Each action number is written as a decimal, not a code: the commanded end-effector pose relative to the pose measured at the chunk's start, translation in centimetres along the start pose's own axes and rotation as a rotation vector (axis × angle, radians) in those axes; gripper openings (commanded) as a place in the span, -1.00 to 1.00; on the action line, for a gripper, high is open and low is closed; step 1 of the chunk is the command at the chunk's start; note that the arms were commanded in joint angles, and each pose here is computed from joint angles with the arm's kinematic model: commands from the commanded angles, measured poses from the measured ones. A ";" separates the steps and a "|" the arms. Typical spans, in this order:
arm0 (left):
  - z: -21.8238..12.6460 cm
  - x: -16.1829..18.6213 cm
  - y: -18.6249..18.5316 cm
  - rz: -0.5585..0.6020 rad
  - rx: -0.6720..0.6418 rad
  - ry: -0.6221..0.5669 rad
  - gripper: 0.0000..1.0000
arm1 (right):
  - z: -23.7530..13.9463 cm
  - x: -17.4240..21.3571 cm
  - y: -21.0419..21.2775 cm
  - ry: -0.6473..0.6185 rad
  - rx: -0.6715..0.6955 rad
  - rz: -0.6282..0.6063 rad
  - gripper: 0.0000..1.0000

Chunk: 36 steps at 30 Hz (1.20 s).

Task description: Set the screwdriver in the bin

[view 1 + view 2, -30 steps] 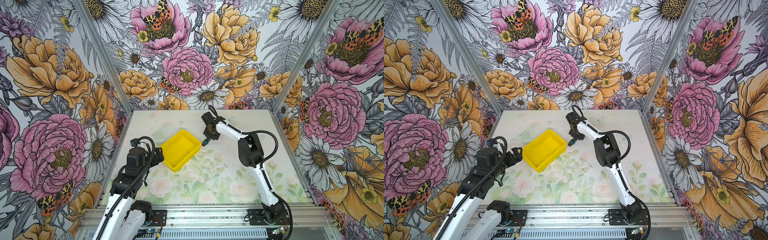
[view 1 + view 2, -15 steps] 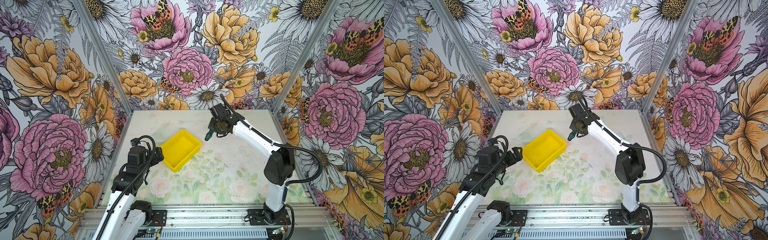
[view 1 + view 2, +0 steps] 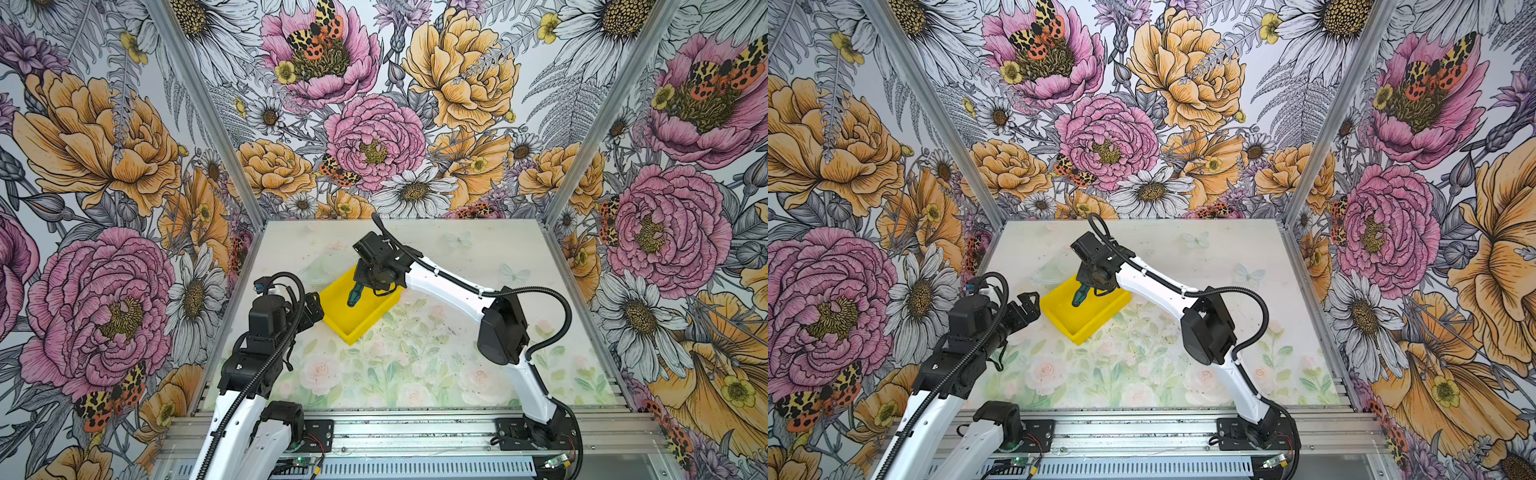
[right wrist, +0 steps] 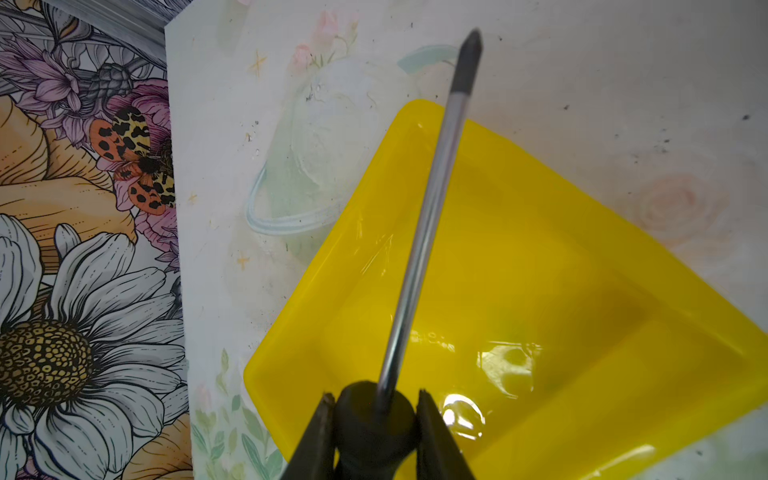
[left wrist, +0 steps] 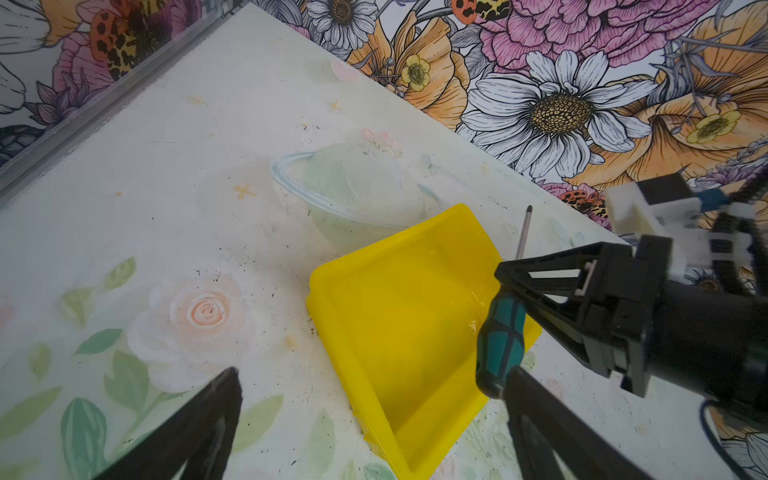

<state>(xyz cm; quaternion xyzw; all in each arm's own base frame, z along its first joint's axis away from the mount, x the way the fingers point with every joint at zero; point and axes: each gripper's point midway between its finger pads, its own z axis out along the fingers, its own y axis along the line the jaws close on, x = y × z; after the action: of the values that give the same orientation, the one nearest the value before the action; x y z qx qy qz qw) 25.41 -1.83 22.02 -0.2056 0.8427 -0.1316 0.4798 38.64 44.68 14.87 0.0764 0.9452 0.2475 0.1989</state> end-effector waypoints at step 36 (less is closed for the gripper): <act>2.7 -1.1 0.7 0.010 -0.052 -0.054 0.97 | -8.8 -3.7 1.3 -0.257 0.026 -0.260 0.99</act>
<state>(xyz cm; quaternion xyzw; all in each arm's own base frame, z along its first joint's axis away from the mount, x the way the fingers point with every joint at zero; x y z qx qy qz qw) 27.24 -1.94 20.58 -0.2074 0.8474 -0.1249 0.4726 37.89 44.33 15.00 0.0200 0.9478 0.2042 0.2442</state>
